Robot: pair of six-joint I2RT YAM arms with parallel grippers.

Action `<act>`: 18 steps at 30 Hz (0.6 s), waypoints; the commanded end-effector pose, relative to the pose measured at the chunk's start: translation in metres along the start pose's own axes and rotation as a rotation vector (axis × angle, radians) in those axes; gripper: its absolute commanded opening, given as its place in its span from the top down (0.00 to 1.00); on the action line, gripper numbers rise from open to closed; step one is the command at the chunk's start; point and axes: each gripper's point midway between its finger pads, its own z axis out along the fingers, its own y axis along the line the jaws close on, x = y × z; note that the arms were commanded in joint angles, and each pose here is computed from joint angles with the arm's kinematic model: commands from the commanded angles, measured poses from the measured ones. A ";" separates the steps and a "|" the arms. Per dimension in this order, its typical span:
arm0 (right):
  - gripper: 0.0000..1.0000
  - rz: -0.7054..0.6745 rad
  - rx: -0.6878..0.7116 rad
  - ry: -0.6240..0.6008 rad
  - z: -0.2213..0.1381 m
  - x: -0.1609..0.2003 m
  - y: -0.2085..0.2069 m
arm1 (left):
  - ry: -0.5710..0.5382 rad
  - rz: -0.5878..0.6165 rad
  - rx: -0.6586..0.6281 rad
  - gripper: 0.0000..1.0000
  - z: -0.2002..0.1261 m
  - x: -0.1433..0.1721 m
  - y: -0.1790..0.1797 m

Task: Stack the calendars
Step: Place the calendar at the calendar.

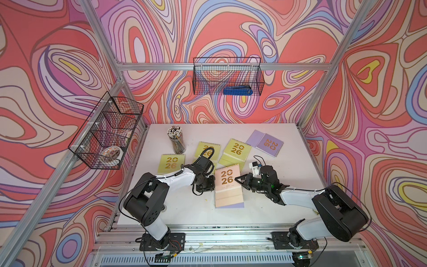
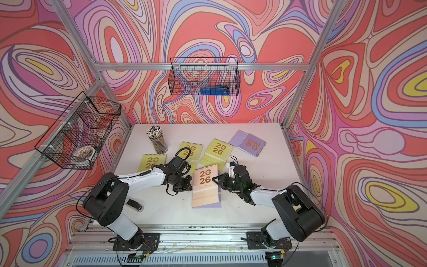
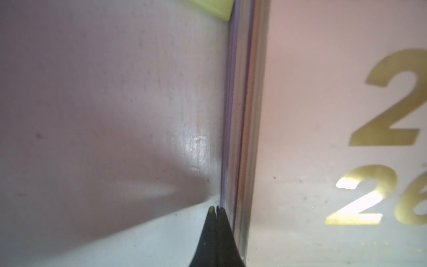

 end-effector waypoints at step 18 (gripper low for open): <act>0.71 0.004 0.125 -0.001 0.003 -0.005 -0.017 | 0.012 -0.019 0.016 1.00 0.002 -0.002 -0.004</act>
